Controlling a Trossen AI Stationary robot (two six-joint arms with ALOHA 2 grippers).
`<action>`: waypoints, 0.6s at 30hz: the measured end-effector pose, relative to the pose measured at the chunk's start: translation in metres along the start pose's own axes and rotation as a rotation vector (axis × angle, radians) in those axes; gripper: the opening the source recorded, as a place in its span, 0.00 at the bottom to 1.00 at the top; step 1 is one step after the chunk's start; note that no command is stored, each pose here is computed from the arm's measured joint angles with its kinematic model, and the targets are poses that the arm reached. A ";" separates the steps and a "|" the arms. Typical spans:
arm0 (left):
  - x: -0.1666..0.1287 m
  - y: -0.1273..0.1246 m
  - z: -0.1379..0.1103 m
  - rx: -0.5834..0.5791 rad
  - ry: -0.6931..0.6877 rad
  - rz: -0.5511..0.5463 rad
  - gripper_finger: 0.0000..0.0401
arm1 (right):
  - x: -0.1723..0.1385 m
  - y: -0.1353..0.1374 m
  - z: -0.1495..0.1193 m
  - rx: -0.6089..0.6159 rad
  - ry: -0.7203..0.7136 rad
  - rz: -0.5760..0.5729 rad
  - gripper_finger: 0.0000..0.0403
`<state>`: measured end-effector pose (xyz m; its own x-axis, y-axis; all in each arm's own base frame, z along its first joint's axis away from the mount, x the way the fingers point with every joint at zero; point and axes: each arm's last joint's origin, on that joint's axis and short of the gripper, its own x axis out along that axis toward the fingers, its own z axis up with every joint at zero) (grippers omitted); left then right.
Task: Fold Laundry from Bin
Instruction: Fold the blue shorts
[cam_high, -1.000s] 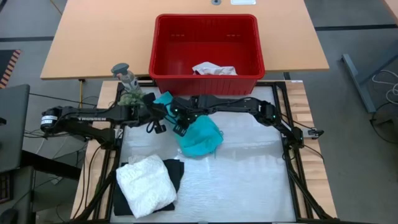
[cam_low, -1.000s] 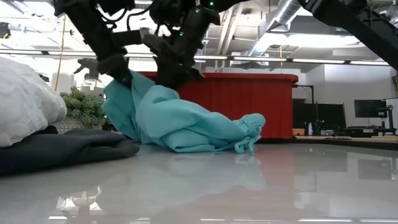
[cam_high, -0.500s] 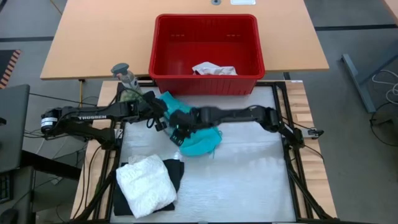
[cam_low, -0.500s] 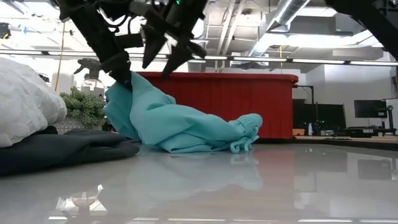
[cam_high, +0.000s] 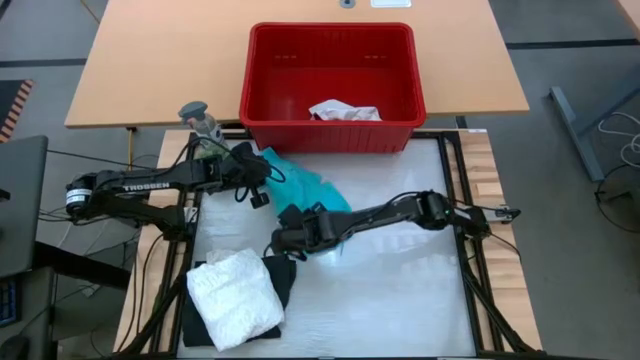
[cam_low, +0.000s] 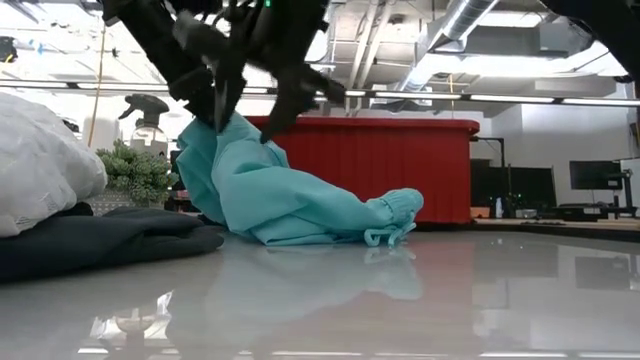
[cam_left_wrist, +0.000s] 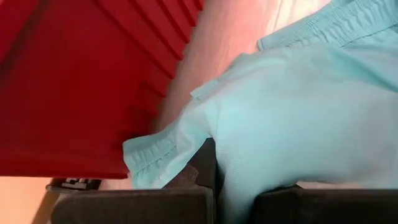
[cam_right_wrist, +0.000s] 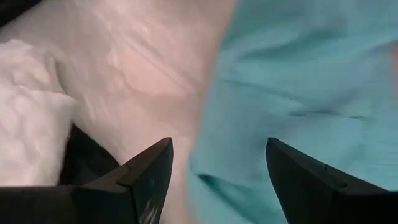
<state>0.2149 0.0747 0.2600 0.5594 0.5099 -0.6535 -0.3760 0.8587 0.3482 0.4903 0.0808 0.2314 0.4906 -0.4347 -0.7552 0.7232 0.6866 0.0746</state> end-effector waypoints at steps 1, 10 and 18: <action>0.000 0.000 0.000 0.000 -0.002 -0.006 0.00 | 0.005 0.004 -0.004 0.023 -0.005 0.006 0.70; 0.000 -0.001 0.000 0.008 0.000 -0.019 0.00 | 0.053 0.002 -0.045 0.084 0.102 -0.152 0.70; -0.005 -0.005 0.000 0.042 0.002 -0.066 0.00 | 0.068 -0.018 -0.045 0.211 0.184 -0.279 0.57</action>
<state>0.2139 0.0684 0.2615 0.5808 0.4517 -0.6772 -0.3069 0.8921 0.3318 0.4886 0.0647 0.1498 0.1801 -0.4626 -0.8681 0.9098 0.4137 -0.0317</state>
